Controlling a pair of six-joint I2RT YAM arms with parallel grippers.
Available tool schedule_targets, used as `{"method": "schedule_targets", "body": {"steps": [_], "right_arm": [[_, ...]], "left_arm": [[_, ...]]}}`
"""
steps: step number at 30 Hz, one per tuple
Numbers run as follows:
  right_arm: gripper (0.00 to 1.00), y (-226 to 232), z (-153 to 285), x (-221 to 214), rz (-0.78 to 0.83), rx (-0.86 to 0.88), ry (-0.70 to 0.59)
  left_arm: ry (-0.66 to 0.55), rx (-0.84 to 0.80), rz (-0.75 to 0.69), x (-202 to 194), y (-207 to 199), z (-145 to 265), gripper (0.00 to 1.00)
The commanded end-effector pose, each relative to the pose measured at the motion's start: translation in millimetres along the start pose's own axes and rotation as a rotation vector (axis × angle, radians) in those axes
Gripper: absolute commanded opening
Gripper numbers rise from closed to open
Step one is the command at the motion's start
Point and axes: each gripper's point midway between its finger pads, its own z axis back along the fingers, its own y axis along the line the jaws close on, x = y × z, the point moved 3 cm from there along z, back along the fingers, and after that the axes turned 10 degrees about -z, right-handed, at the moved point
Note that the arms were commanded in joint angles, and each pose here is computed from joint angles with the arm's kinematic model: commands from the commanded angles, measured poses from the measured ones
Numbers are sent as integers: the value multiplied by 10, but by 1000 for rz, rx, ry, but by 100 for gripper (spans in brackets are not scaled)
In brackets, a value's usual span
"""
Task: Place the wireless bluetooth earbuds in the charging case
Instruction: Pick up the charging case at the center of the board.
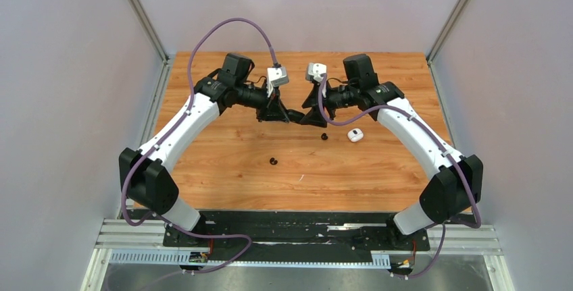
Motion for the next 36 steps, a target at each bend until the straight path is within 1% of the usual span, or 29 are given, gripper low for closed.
{"method": "schedule_targets", "body": {"steps": [1,3,6,7,9,11,13,14,16,18,19,20,21,23,25,28,31,36], "right_arm": [[54,-51,-9,219,16,-27,-54],[48,-24,-33,203,0,1,-57],[36,49,-56,190,-18,60,-66],[34,60,-70,181,-26,73,-67],[33,60,-92,163,-52,86,-64],[36,52,-111,151,-70,102,-64],[36,44,-120,144,-80,118,-67],[33,40,-125,146,-83,124,-68],[20,21,-132,153,-89,133,-71],[10,9,-121,166,-95,140,-77],[6,9,-108,182,-97,145,-83],[2,10,-90,193,-101,152,-88],[0,17,-59,214,-106,163,-98],[0,33,17,262,-122,198,-124],[0,41,92,297,-149,238,-150],[0,29,141,293,-171,264,-166],[0,24,133,277,-171,265,-167],[0,6,118,282,-184,270,-170]], "left_arm": [[-41,-27,-23,176,-50,48,0],[-44,-27,-27,179,-54,49,0],[-45,-26,-29,182,-57,55,0],[-45,-25,-33,181,-60,58,0],[-49,-22,-39,184,-59,59,0],[-55,-19,-44,193,-58,61,0],[-60,-20,-45,200,-59,55,0],[-64,-20,-45,209,-55,55,0],[-66,-20,-44,214,-52,51,0],[-63,-16,-40,208,-42,47,0],[-61,-13,-35,201,-31,43,4],[-58,-8,-22,188,-24,37,11],[-57,-5,-13,179,-15,32,27],[-67,-8,20,148,-7,33,43],[-105,-44,51,101,-16,45,47],[-199,-80,91,94,36,86,46],[-224,-105,108,99,54,76,44],[-245,-115,112,149,75,69,53]]}}
